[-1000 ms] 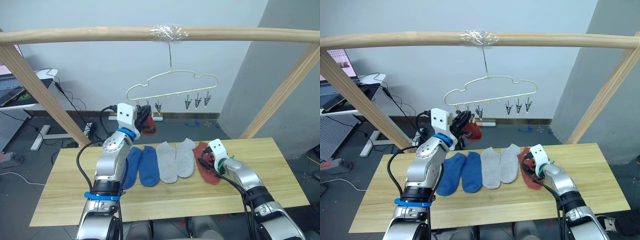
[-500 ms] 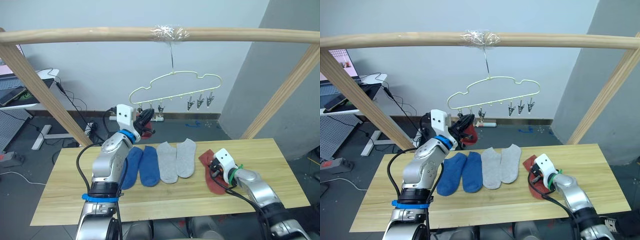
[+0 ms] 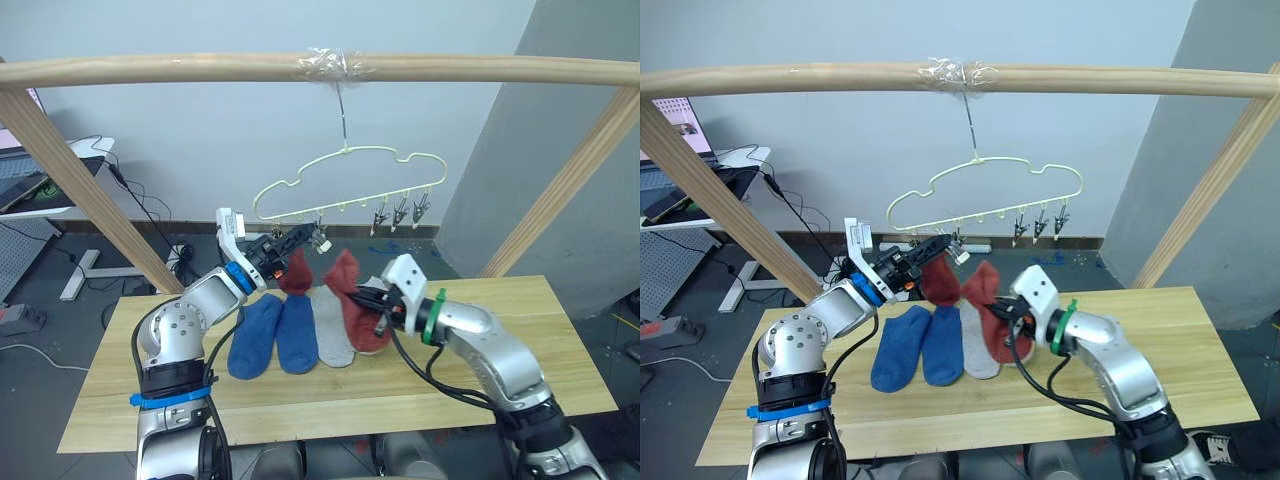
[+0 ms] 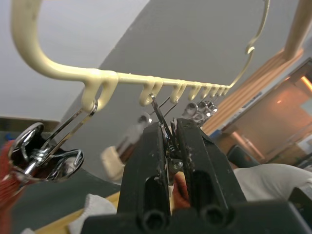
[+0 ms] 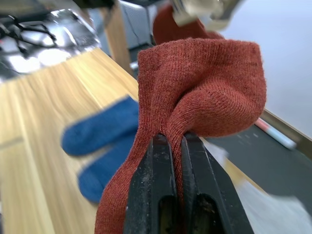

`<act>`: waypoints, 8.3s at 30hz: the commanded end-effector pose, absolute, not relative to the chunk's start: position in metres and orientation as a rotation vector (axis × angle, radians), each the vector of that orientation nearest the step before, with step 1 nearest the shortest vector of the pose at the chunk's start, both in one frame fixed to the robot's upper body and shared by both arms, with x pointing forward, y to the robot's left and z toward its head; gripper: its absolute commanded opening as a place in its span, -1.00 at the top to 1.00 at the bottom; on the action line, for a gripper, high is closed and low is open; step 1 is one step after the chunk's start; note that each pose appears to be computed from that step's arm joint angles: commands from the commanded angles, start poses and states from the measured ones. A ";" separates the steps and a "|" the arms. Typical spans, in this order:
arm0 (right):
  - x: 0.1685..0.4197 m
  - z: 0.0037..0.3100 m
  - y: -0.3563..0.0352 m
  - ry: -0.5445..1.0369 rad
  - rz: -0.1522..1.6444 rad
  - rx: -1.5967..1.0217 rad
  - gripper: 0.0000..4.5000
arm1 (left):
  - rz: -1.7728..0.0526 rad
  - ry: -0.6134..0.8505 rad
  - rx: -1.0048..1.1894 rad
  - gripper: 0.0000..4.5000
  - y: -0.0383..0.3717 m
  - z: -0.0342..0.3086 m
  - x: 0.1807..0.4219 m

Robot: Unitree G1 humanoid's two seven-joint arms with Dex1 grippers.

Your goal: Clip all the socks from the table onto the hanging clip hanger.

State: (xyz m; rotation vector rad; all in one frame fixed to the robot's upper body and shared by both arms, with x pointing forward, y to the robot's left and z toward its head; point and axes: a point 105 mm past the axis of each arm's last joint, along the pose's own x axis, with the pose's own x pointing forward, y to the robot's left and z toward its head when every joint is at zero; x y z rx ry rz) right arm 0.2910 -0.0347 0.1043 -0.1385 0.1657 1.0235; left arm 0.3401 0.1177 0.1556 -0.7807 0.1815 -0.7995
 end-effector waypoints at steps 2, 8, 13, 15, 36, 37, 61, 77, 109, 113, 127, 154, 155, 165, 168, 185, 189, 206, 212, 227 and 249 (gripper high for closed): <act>0.294 0.124 -0.020 0.097 1.038 -0.106 0.99 | -0.856 0.132 -0.775 0.97 0.110 0.174 0.332; 0.298 0.139 -0.021 0.067 1.030 -0.071 0.99 | -0.856 0.145 -0.767 0.97 0.111 0.170 0.328; 0.300 0.141 -0.023 0.060 1.022 -0.082 0.99 | -0.849 0.120 -0.741 0.97 0.113 0.172 0.328; 0.300 0.141 -0.022 0.058 1.022 -0.088 0.99 | -0.850 0.099 -0.733 0.97 0.113 0.174 0.328; 0.293 0.132 0.013 0.160 1.117 0.135 0.64 | -0.754 0.072 -0.500 -0.45 0.141 0.170 0.330; 0.294 0.130 0.014 0.168 1.121 0.130 0.51 | -0.753 0.066 -0.476 -0.45 0.140 0.169 0.330; 0.312 0.139 -0.063 0.095 0.873 -0.053 -1.00 | -0.571 -0.151 0.014 0.19 0.113 0.148 0.361; 0.309 0.143 -0.066 0.090 0.834 -0.045 -1.00 | -0.535 -0.207 -0.007 0.45 0.084 0.151 0.400; 0.314 0.142 -0.070 0.076 0.812 -0.055 -1.00 | -0.548 -0.209 -0.093 -0.35 0.093 0.148 0.355; 0.315 0.143 -0.070 0.073 0.810 -0.055 -1.00 | -0.531 -0.225 -0.080 -0.89 0.094 0.151 0.354; 0.316 0.142 -0.070 0.069 0.802 -0.058 -1.00 | -0.474 -0.182 -0.119 -0.99 0.091 0.139 0.365; 0.314 0.143 -0.072 0.066 0.786 -0.059 -1.00 | -0.444 -0.207 -0.107 -0.10 0.095 0.143 0.367; 0.314 0.143 -0.072 0.066 0.787 -0.059 -1.00 | -0.441 -0.206 -0.106 -0.10 0.096 0.142 0.366; 0.314 0.144 -0.071 0.065 0.796 -0.061 -1.00 | -0.389 -0.216 -0.107 -0.10 0.106 0.145 0.370; 0.314 0.144 -0.071 0.065 0.797 -0.063 -1.00 | -0.387 -0.222 -0.108 -0.10 0.104 0.147 0.374; 0.315 0.145 -0.075 0.067 0.777 -0.066 -1.00 | -0.456 -0.250 -0.130 -0.10 0.081 0.155 0.388; 0.314 0.145 -0.076 0.067 0.774 -0.064 -1.00 | -0.461 -0.249 -0.131 -0.10 0.080 0.155 0.389; 0.315 0.146 -0.078 0.066 0.763 -0.063 -1.00 | -0.496 -0.222 -0.152 -0.10 0.072 0.152 0.391; 0.316 0.146 -0.078 0.065 0.761 -0.064 -1.00 | -0.502 -0.216 -0.162 -0.10 0.072 0.151 0.392; 0.313 0.144 -0.076 0.071 0.772 -0.062 -1.00 | -0.499 -0.209 -0.168 0.84 0.074 0.150 0.391; 0.313 0.145 -0.074 0.068 0.779 -0.065 -1.00 | -0.487 -0.229 -0.144 -0.71 0.072 0.154 0.392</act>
